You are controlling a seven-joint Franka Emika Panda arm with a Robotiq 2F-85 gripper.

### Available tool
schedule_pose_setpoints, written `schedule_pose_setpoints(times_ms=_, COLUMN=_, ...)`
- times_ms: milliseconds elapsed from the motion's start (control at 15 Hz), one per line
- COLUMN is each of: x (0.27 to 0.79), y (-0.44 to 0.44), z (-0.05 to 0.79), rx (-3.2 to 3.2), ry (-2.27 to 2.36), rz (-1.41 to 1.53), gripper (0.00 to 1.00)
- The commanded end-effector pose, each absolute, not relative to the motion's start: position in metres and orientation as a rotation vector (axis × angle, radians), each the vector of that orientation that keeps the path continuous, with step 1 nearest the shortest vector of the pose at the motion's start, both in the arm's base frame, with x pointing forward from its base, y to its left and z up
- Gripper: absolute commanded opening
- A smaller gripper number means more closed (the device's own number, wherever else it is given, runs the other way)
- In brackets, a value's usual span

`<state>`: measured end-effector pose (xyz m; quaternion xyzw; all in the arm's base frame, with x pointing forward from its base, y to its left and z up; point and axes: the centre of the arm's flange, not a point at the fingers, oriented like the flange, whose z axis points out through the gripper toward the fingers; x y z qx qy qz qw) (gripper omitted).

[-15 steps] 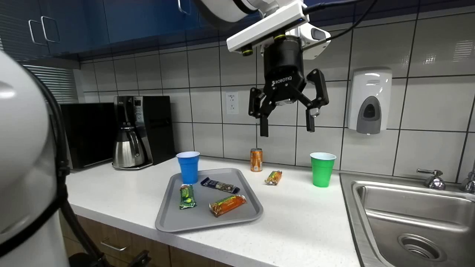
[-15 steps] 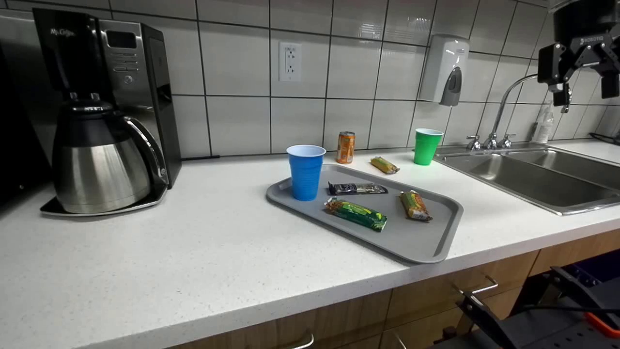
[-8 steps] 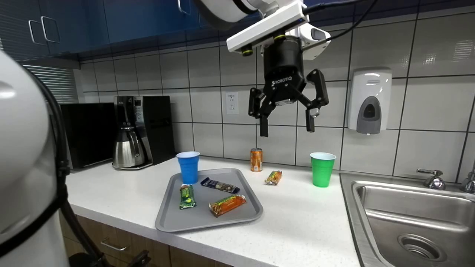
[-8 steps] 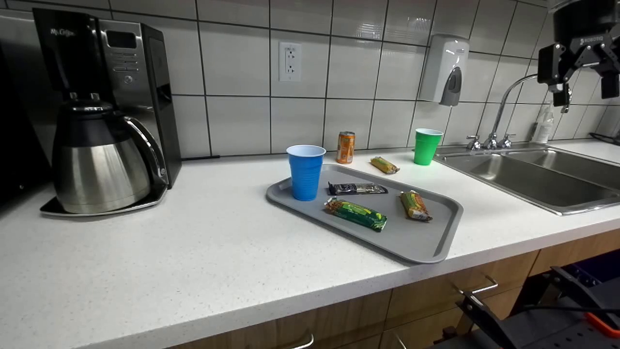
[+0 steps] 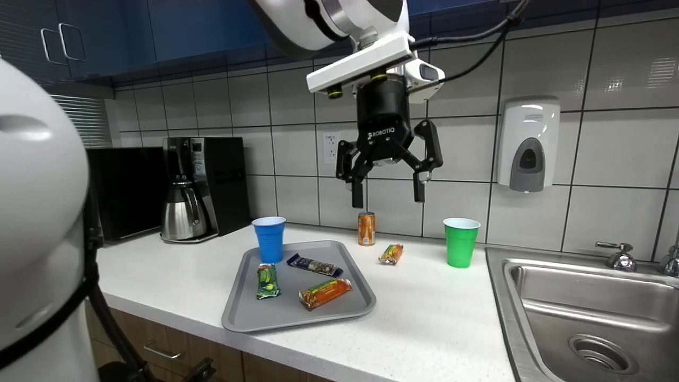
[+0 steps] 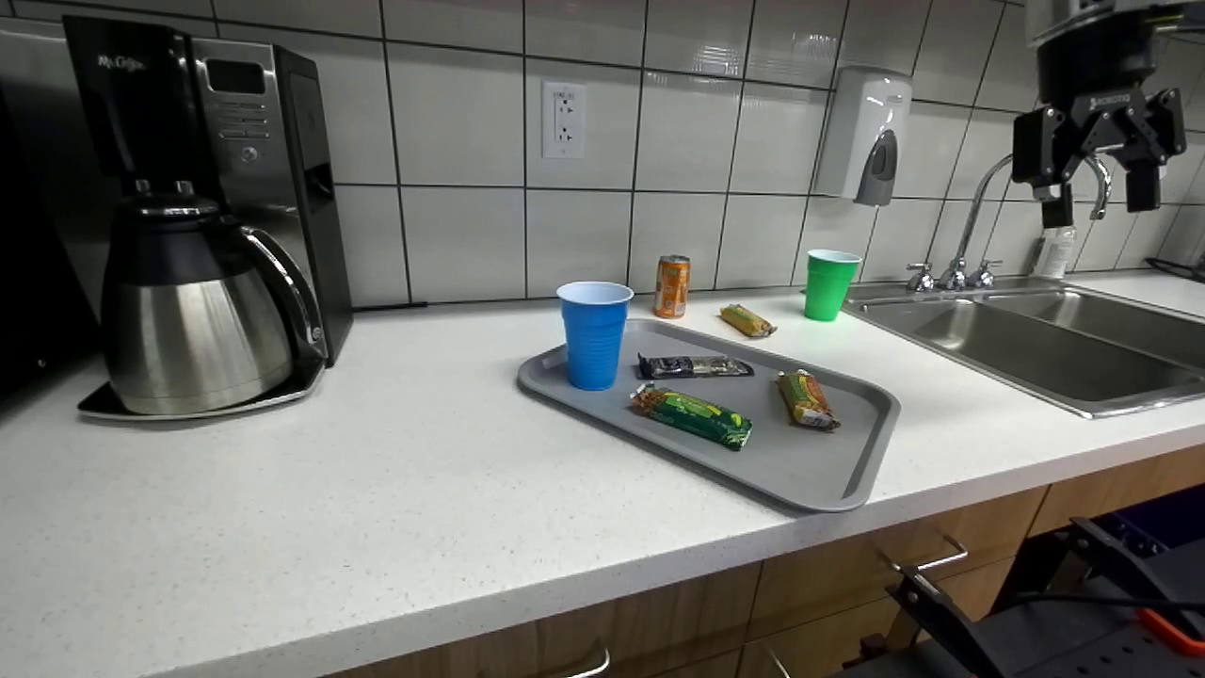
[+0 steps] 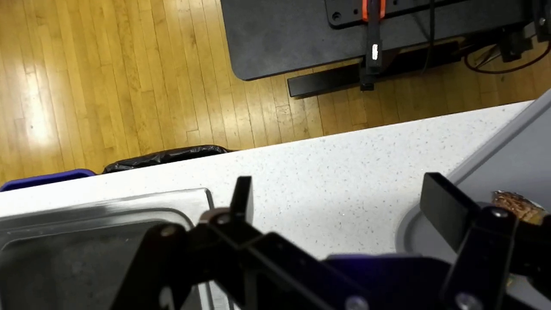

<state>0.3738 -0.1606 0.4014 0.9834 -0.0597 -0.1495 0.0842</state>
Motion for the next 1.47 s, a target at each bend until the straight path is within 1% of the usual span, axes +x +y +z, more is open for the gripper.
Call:
schedule_pose_setpoints(times_ms=0, x=0.375, y=-0.140, z=0.388, rx=2.956, ry=-0.058, rz=-0.407, gripper=1.00)
schedule_pose_setpoints(times_ms=800, x=0.396, y=-0.079, z=0.362, rx=3.030, ry=0.113, rz=-0.159, gripper=1.00)
schedule_pose_setpoints(times_ms=1400, x=0.414, y=-0.028, z=0.347, rx=3.085, ry=0.283, rz=-0.103, gripper=1.00)
